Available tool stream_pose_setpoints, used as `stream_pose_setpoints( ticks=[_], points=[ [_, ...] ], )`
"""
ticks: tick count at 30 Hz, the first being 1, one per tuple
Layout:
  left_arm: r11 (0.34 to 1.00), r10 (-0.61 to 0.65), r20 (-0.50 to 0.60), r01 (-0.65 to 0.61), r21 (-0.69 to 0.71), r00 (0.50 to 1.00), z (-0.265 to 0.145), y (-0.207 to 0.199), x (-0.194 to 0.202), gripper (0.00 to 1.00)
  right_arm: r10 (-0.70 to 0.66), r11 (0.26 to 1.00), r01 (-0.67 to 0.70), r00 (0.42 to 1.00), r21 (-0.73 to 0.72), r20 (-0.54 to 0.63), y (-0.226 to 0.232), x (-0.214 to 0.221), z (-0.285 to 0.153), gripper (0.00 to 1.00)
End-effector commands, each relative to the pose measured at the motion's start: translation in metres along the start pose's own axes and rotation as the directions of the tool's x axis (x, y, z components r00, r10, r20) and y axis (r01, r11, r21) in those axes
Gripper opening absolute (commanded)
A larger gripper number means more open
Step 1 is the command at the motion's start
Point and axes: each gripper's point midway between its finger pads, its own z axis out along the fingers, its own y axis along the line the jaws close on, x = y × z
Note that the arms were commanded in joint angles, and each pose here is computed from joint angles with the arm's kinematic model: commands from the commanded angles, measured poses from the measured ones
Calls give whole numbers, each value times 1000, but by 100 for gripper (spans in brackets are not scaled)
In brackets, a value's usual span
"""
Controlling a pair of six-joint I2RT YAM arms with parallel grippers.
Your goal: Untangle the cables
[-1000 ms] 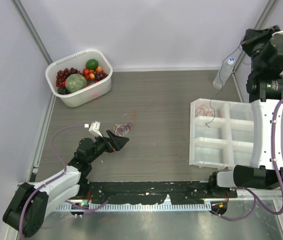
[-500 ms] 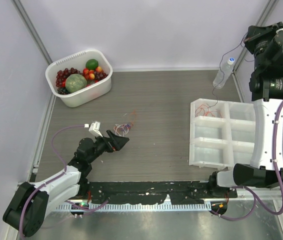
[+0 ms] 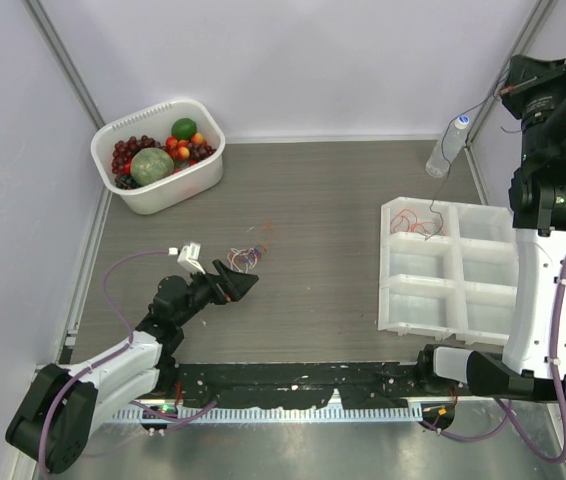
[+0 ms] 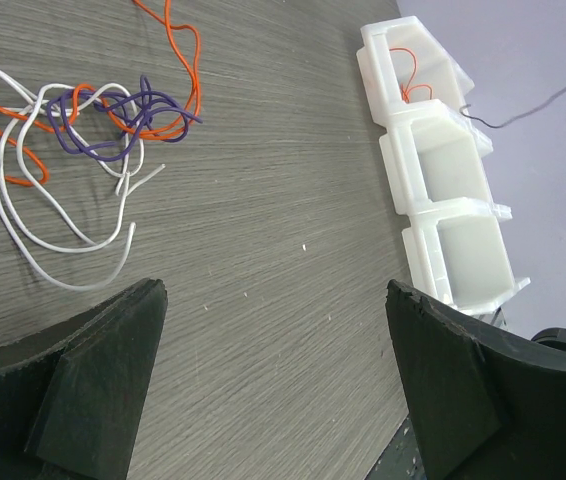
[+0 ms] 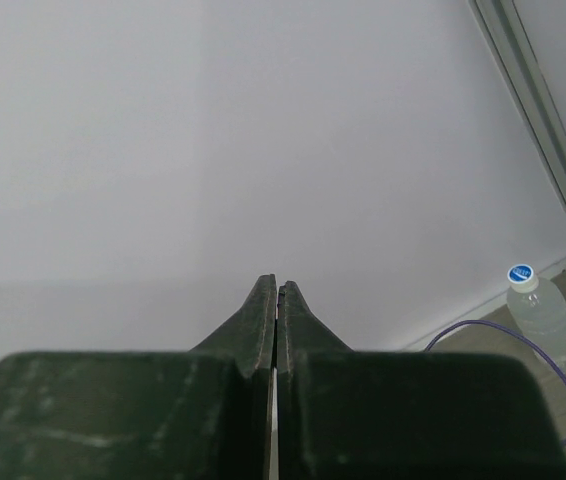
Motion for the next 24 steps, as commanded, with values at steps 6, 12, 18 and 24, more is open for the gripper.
stream_pose_setpoints(
  ticks=[6, 12, 18, 24],
  points=[
    [1000, 16, 10, -16, 23, 1000, -2, -1, 2, 95, -22, 1000, 23, 999, -19, 36, 1, -10, -22, 1],
    [1000, 17, 8, -17, 25, 1000, -2, -1, 3, 95, -20, 999, 21, 1000, 39, -22, -32, 28, -25, 1],
    [1000, 16, 10, -16, 25, 1000, -2, -1, 3, 95, -3, 985, 27, 990, 169, -143, -95, 96, -54, 1],
    [999, 19, 11, -19, 31, 1000, -2, -3, 2, 95, 54, 928, 127, 885, 350, -462, -188, 216, -123, 1]
  ],
)
